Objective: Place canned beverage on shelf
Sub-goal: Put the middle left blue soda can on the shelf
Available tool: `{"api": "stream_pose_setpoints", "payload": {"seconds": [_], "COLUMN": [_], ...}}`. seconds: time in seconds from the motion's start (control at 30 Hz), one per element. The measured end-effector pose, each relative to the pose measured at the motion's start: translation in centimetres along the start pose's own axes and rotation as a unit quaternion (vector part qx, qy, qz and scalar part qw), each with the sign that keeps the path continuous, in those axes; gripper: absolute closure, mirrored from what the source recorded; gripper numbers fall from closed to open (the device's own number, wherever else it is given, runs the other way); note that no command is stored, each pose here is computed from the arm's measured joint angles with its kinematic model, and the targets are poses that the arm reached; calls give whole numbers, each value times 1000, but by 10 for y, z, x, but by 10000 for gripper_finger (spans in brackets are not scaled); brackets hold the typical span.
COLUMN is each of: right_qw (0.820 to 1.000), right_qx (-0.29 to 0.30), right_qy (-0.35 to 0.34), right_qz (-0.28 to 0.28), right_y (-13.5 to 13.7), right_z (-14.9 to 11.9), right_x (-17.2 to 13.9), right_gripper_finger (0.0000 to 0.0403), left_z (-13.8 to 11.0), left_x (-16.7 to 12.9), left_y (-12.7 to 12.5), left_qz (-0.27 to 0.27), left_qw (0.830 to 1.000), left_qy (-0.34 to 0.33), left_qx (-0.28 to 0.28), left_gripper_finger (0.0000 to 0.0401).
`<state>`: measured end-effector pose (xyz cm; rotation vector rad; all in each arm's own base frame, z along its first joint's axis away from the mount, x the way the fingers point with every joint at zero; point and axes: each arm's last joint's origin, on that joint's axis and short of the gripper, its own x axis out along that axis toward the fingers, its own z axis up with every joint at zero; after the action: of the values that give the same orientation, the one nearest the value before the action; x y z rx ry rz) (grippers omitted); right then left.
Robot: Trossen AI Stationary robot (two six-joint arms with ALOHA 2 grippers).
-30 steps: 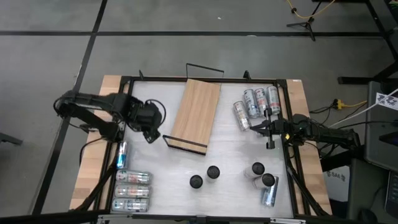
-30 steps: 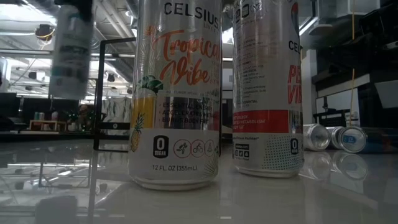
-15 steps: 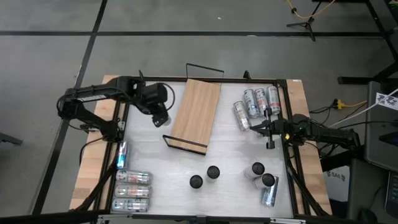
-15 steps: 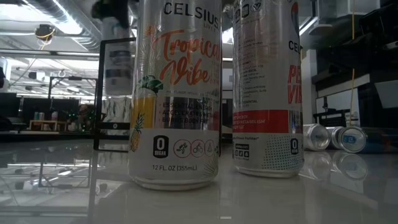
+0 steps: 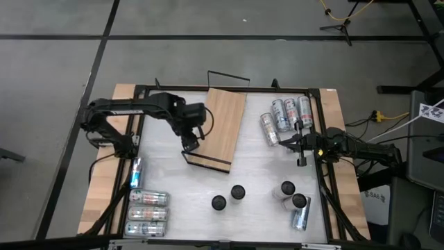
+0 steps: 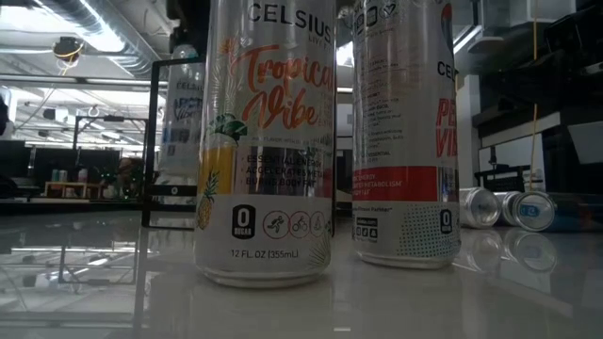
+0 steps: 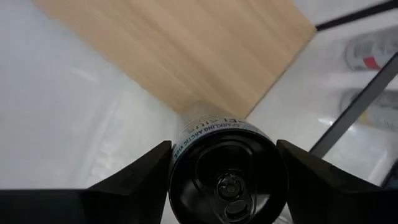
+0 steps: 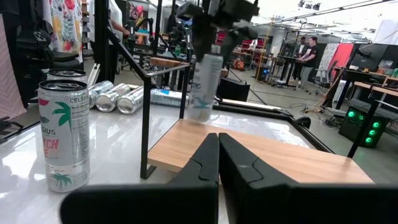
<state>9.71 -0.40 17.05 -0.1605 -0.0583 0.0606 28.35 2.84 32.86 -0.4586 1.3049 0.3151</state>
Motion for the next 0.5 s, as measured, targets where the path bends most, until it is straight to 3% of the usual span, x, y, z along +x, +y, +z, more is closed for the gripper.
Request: {"api": "stream_pose_setpoints", "payload": {"seconds": [0.5], "right_qw": [1000], "right_qx": [0], "right_qy": [0], "right_qz": [0], "right_y": [0], "right_z": [0], "right_x": [0], "right_gripper_finger": [400], "left_z": [6], "left_x": [5], "left_y": [-9], "left_qz": [-27], "left_qw": [999], "left_qy": [-17], "left_qx": [11], "left_gripper_finger": [159]}}
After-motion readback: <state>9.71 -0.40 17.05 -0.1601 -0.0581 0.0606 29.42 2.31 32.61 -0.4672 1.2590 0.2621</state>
